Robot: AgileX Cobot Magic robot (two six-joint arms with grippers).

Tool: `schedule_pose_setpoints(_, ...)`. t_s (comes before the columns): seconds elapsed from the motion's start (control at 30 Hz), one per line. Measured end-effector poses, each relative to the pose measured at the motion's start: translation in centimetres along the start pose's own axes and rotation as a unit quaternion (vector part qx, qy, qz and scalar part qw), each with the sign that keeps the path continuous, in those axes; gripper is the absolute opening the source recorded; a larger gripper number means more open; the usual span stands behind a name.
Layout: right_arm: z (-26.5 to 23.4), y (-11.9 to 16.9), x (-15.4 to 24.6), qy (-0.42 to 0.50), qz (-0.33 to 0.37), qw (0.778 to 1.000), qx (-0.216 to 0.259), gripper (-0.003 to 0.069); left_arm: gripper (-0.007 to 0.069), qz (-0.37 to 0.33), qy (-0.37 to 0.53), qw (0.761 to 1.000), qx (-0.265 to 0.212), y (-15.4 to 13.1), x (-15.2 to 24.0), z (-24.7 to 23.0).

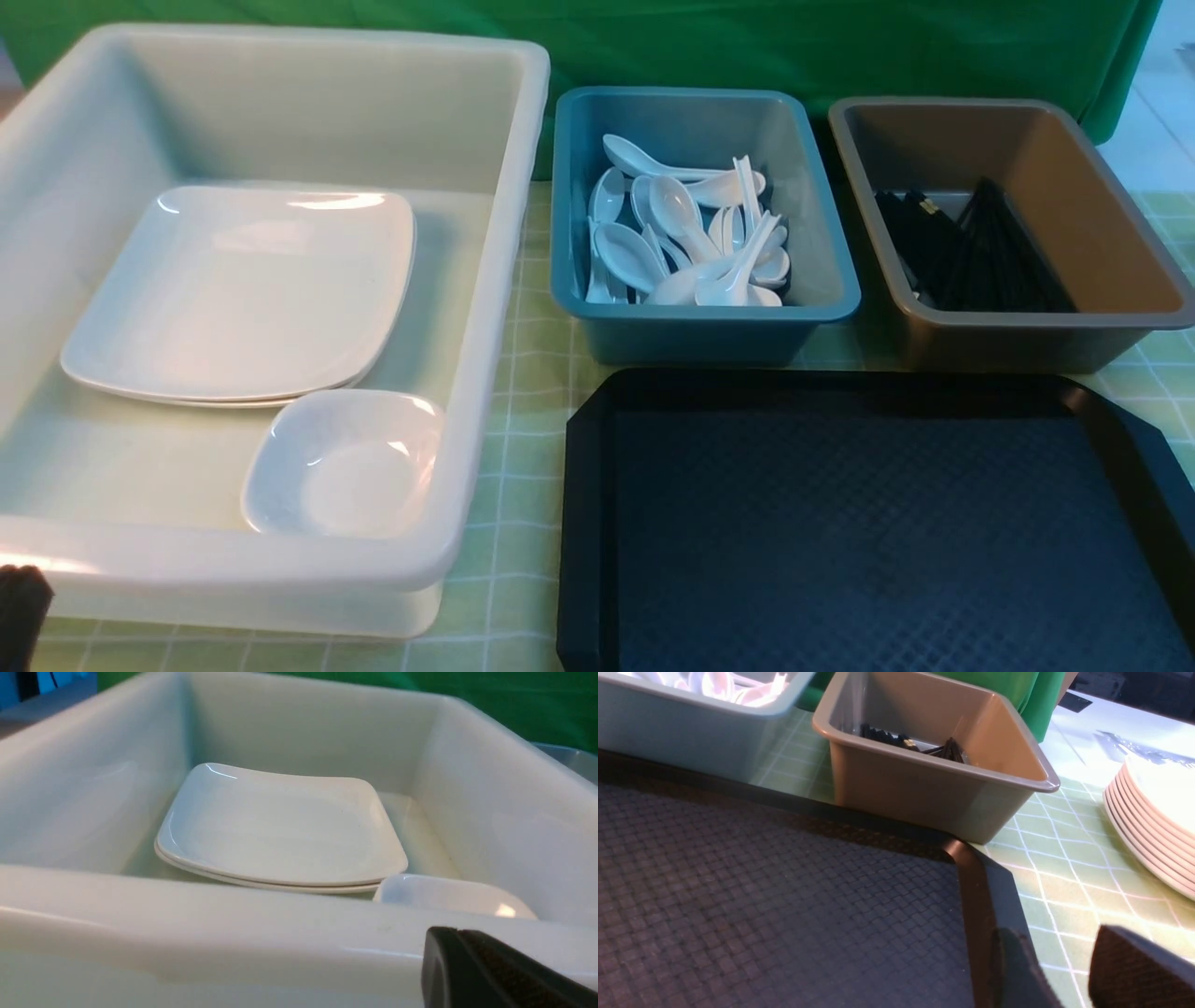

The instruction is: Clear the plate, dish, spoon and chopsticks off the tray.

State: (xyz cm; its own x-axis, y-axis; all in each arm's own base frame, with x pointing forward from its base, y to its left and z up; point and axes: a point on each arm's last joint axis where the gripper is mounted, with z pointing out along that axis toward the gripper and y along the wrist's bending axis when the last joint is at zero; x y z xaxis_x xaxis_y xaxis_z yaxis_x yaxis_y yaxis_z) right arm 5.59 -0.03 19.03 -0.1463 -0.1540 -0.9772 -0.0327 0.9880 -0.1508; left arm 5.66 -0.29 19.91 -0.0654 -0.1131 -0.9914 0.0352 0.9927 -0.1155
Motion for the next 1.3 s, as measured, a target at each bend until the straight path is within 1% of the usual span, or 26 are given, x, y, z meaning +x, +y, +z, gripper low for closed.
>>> schedule_pose_setpoints(0.3,0.00,0.00,0.00,0.000,0.000,1.000,0.000,0.0238,-0.0013,0.012,0.037,0.999,-0.003,0.10,0.75,-0.02)
schedule_pose_setpoints(0.5,0.00,0.00,0.00,0.000,0.000,1.000,0.000,0.0238,-0.0013,0.014,0.041,0.999,0.009,-0.03,0.81,-0.02)
schedule_pose_setpoints(1.3,0.00,0.00,0.00,0.000,0.000,1.000,0.000,0.0238,-0.0013,0.015,0.040,0.999,0.009,-0.03,0.80,-0.03)
